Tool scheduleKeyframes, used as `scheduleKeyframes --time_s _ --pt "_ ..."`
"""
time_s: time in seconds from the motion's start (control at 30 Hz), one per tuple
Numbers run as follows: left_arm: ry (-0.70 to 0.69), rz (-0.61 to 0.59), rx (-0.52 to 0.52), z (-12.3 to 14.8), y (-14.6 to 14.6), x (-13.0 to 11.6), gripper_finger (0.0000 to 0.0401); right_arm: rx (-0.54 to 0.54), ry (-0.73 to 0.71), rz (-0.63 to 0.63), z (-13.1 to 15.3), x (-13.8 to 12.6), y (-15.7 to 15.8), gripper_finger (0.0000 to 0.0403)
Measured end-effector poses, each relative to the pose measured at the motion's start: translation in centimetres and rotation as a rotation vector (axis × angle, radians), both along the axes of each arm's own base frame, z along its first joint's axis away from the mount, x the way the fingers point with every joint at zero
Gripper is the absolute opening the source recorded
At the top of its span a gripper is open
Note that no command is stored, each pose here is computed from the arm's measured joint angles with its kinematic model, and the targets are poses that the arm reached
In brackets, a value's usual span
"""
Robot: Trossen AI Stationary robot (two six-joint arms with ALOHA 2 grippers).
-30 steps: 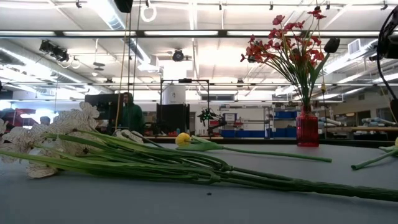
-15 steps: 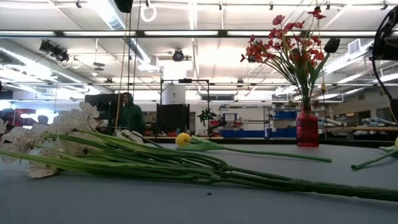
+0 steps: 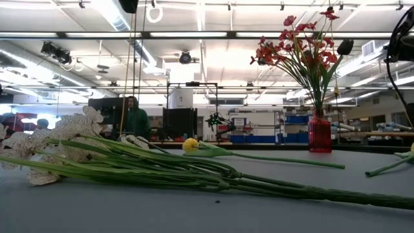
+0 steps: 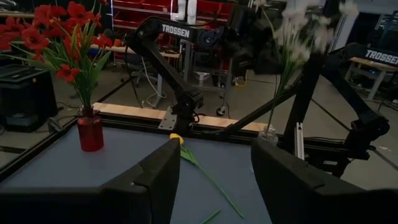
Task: Sort flowers into vase by color
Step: Put the top white flowers into the transparent glass vase
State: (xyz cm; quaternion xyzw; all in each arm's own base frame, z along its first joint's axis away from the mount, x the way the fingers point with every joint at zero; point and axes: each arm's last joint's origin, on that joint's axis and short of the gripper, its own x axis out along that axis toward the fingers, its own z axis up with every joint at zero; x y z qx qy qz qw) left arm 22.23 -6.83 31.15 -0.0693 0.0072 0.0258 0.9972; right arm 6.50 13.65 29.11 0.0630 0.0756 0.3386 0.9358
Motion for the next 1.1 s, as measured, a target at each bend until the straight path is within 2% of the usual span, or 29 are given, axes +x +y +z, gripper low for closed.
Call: scheduleKeyframes --time_s 0.23,0.47,0.63,0.77,0.97,1.1 --pt "0.000 0.000 0.000 0.0 0.0 0.0 0.0203 -0.053 0.062 -0.052 -2.5 0.4 0.6 0.0018" --pt "0.000 0.000 0.000 0.0 0.0 0.0 0.0203 -0.031 0.132 -0.055 -3.2 0.6 1.6 0.0026" --pt "0.000 0.000 0.000 0.0 0.0 0.0 0.0203 -0.037 0.167 -0.064 -3.7 0.8 2.1 0.0057" --pt "0.000 0.000 0.000 0.0 0.0 0.0 0.0203 0.036 0.170 -0.064 -3.2 0.8 2.1 0.0102" --pt "0.000 0.000 0.000 0.0 0.0 0.0 0.0203 0.213 0.169 -0.052 -1.7 0.5 1.6 0.0178" --pt "0.000 0.000 0.000 0.0 0.0 0.0 0.0203 0.367 0.229 -0.061 -0.9 0.3 0.9 0.0202"
